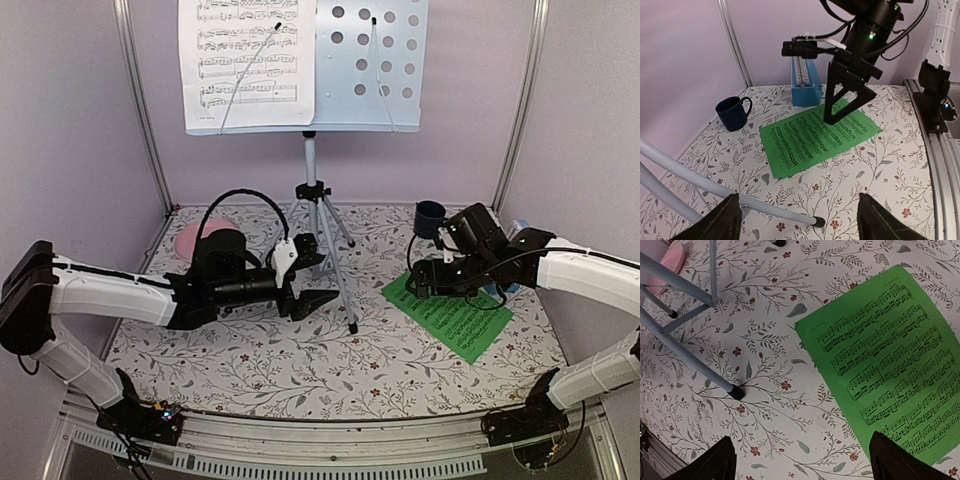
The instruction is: Set up the instrument practice props
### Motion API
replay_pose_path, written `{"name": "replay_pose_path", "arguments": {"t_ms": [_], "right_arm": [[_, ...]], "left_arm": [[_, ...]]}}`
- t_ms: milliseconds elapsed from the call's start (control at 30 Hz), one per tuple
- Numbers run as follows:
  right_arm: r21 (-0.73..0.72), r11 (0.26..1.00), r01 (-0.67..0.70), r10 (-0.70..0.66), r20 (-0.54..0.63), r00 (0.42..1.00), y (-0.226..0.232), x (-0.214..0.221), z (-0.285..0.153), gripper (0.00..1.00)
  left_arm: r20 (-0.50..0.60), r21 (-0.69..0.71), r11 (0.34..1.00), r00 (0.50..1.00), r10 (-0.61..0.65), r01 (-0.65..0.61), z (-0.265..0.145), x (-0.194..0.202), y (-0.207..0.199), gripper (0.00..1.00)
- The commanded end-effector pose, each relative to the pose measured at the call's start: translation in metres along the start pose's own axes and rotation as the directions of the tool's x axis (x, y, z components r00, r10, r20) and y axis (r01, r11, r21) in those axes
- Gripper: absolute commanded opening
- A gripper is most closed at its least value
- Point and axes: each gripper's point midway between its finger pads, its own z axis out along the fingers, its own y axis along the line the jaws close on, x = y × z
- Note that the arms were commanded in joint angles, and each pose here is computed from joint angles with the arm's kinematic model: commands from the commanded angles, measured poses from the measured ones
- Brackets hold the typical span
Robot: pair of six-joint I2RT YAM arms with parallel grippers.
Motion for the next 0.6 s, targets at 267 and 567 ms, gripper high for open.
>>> {"name": "replay_pose_path", "arguments": {"t_ms": [267, 567], "right_arm": [[0.069, 0.997, -0.033, 0.037, -0.058, 0.998, -0.029, -0.018, 0.085, 0.85], [0.103, 0.994, 0.045, -0.037, -0.079, 0.996, 0.008, -0.04, 0.138, 0.77]], "left_arm": [[0.086, 0.02, 1.0, 0.996, 0.018, -0.02, 0.009, -0.023, -0.003, 0.79], [0.077, -0.049, 0.999, 0.997, 0.011, -0.007, -0.004, -0.018, 0.005, 0.79]]}}
